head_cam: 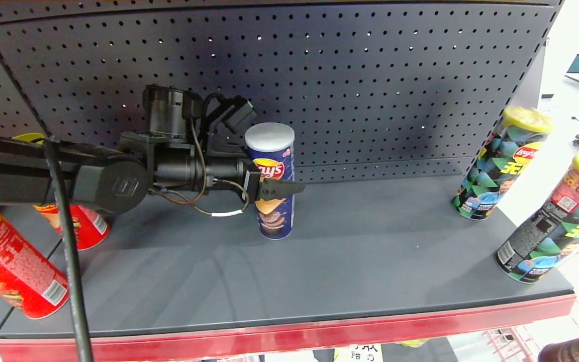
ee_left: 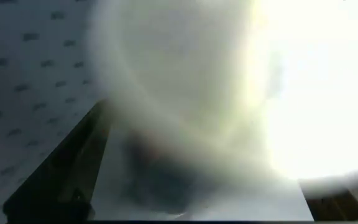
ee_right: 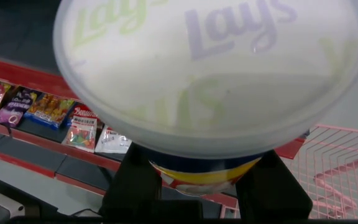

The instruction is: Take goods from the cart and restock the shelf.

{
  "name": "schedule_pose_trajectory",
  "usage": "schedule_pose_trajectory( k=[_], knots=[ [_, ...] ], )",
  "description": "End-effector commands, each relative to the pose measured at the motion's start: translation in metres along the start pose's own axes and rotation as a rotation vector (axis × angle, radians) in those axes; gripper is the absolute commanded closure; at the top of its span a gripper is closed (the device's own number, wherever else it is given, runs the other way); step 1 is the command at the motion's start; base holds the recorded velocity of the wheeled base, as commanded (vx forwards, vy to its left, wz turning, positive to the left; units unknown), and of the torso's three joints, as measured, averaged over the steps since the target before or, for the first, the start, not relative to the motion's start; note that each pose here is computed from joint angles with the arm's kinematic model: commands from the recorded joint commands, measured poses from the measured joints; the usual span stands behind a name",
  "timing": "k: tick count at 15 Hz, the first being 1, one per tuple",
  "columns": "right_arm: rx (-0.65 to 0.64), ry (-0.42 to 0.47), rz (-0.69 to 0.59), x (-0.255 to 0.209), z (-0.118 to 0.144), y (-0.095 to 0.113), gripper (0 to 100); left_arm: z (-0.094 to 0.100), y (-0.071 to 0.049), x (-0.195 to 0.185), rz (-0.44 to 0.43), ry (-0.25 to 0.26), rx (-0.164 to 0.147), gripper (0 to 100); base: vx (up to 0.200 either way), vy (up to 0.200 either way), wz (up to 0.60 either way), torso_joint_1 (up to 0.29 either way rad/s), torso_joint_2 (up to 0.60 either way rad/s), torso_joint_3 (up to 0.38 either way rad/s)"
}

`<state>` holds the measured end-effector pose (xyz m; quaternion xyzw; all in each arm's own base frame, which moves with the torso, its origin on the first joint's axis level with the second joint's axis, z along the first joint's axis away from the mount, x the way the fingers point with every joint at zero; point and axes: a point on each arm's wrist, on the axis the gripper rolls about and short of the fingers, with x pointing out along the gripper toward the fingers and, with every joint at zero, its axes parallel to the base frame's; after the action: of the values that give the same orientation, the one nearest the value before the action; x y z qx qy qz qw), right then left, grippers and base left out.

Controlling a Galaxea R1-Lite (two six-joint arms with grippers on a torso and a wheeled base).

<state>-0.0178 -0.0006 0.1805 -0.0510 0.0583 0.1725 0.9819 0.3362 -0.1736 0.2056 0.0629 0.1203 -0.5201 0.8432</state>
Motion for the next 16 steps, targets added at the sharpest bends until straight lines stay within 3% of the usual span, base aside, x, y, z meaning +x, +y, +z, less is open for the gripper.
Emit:
schedule_pose_trajectory(
  k=[1,2,6,8,12,16],
  knots=[
    [0.000,0.001,0.001,0.000,0.000,0.000,100,0.001,0.001,0.008,-0.008,-0.004,0.005,0,0.000,0.000,0.00,0.000,0.00,0.000],
    [0.000,0.001,0.001,0.000,0.000,0.000,100,0.002,0.002,0.011,-0.008,-0.006,0.006,100,0.000,0.000,0.00,0.000,0.00,0.000],
    [0.001,0.003,0.000,0.000,0.000,0.000,100,0.002,-0.003,0.012,-0.019,-0.004,0.003,100,0.000,0.000,0.00,0.000,0.00,0.000],
    [0.001,0.001,-0.001,0.000,0.000,0.000,100,0.004,-0.010,0.005,-0.021,-0.003,-0.013,100,0.000,0.000,0.00,0.000,0.00,0.000],
    [0.001,-0.001,0.004,0.001,0.004,0.000,100,-0.010,-0.038,-0.032,-0.035,0.038,-0.048,100,0.000,0.000,0.00,0.000,0.00,0.000],
    [0.002,0.007,0.008,0.003,0.006,-0.001,100,-0.017,-0.061,-0.059,-0.063,0.043,-0.056,100,0.000,0.000,0.00,0.000,0.00,0.000]
  ],
)
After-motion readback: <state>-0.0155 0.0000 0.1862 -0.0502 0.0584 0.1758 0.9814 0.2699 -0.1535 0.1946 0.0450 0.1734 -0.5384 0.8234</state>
